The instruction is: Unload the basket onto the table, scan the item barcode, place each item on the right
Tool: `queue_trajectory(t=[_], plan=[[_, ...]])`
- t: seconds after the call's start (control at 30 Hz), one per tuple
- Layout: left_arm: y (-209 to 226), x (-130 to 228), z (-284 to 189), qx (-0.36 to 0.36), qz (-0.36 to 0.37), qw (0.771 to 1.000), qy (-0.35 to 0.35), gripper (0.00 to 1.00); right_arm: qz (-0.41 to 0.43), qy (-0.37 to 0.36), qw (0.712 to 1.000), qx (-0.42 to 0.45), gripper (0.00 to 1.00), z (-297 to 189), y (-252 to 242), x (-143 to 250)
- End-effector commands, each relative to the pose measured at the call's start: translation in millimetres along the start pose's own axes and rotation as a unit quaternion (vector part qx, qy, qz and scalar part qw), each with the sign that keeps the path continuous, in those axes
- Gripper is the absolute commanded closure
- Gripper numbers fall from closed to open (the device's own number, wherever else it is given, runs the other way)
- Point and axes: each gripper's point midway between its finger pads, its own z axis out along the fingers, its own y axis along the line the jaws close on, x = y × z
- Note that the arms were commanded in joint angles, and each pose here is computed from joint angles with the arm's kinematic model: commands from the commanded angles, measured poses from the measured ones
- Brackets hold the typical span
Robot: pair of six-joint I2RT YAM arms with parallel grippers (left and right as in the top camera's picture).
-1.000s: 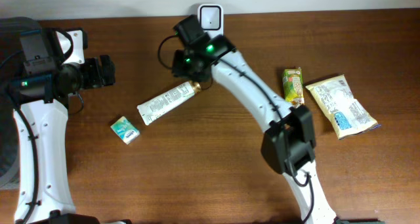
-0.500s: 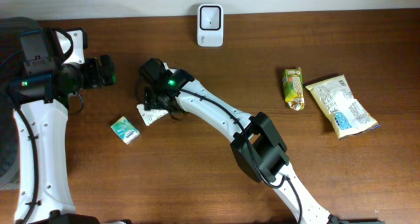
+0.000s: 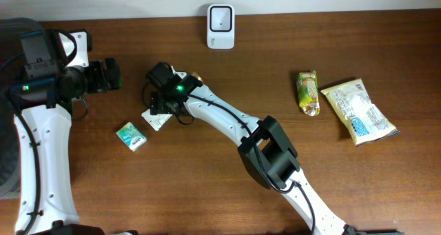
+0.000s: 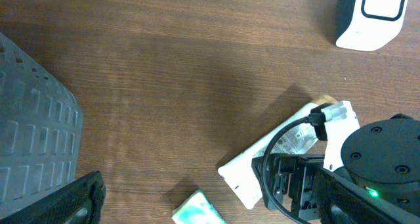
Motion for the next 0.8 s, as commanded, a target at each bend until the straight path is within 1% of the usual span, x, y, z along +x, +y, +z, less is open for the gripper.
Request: queue_trajectory(t=[0.0,0.07,0.1,0.13,0.17,0.2,0.3,0.33,0.37,0.4,0.47,0.53,0.57,0.6,0.63,0.67,0.7,0.73,0.77], plan=[[-1.4,-3.2,-4.7,0.004,0.01,1.0,-0.007,0.01,0.026,0.018,0.999,0.026,0.08,21.0,-24.0,4.9],[-1.4,-3.2,-4.7,0.004,0.01,1.0,-0.007,0.01,0.022,0.013,0.998,0.059,0.32,20.2,-38.8,4.0],[-1.4,-3.2,-4.7,0.004,0.01,1.0,-0.007,0.01,0.012,0.014,0.997,0.078,0.4,19.6,-46.6,5.8],[-1.4,-3.2,-4.7,0.004,0.01,1.0,-0.007,0.01,-0.022,0.02,0.996,0.08,0.48,19.3,-48.1,7.5],[-1.4,-3.2,-4.7,0.004,0.01,1.0,-0.007,0.01,-0.044,0.024,0.995,0.081,0.49,19.1,-48.9,8.7],[-1.4,-3.2,-4.7,0.004,0.01,1.0,-0.007,0.01,-0.06,0.03,0.994,0.082,0.55,18.9,-49.8,10.5],[-1.4,-3.2,-4.7,0.004,0.01,1.0,-0.007,0.01,-0.086,0.046,0.991,0.089,0.8,17.4,-54.8,16.2],[-1.4,-3.2,-4.7,0.004,0.01,1.0,-0.007,0.01,-0.097,0.063,0.99,0.087,0.89,16.5,-57.6,21.1],[-1.4,-3.2,-4.7,0.004,0.01,1.0,-0.007,0.01,-0.104,0.081,0.988,0.085,0.95,14.5,-62.2,25.4],[-1.4,-3.2,-4.7,0.004,0.01,1.0,-0.007,0.01,-0.108,0.101,0.985,0.088,0.96,10.7,-70.6,28.5],[-1.4,-3.2,-4.7,0.004,0.01,1.0,-0.007,0.01,-0.122,0.141,0.978,0.092,0.96,-3.6,-91.3,28.7],[-1.4,-3.2,-4.7,0.004,0.01,1.0,-0.007,0.01,-0.158,0.176,0.97,0.055,0.96,-20.1,-97.6,25.5],[-1.4,-3.2,-4.7,0.004,0.01,1.0,-0.007,0.01,-0.169,0.185,0.968,0.017,0.96,-29.5,-91.6,22.7],[-1.4,-3.2,-4.7,0.004,0.01,1.0,-0.007,0.01,-0.173,0.181,0.967,-0.037,0.92,-42.8,-76.3,15.3],[-1.4,-3.2,-4.7,0.004,0.01,1.0,-0.007,0.01,-0.171,0.166,0.968,-0.072,0.87,-52.0,-62.8,5.7],[-1.4,-3.2,-4.7,0.004,0.01,1.0,-0.007,0.01,-0.173,0.15,0.968,-0.102,0.8,-58.0,-47.9,-2.4],[-1.4,-3.2,-4.7,0.004,0.01,1.0,-0.007,0.01,-0.161,0.124,0.972,-0.122,0.65,-60.4,-31.7,-13.8],[-1.4,-3.3,-4.8,0.004,0.01,1.0,-0.007,0.01,-0.131,0.093,0.978,-0.129,0.47,-57.2,-17.3,-25.7],[-1.4,-3.2,-4.7,0.004,0.01,1.0,-0.007,0.01,-0.106,0.07,0.985,-0.117,0.25,-51.7,-13.4,-33.8]])
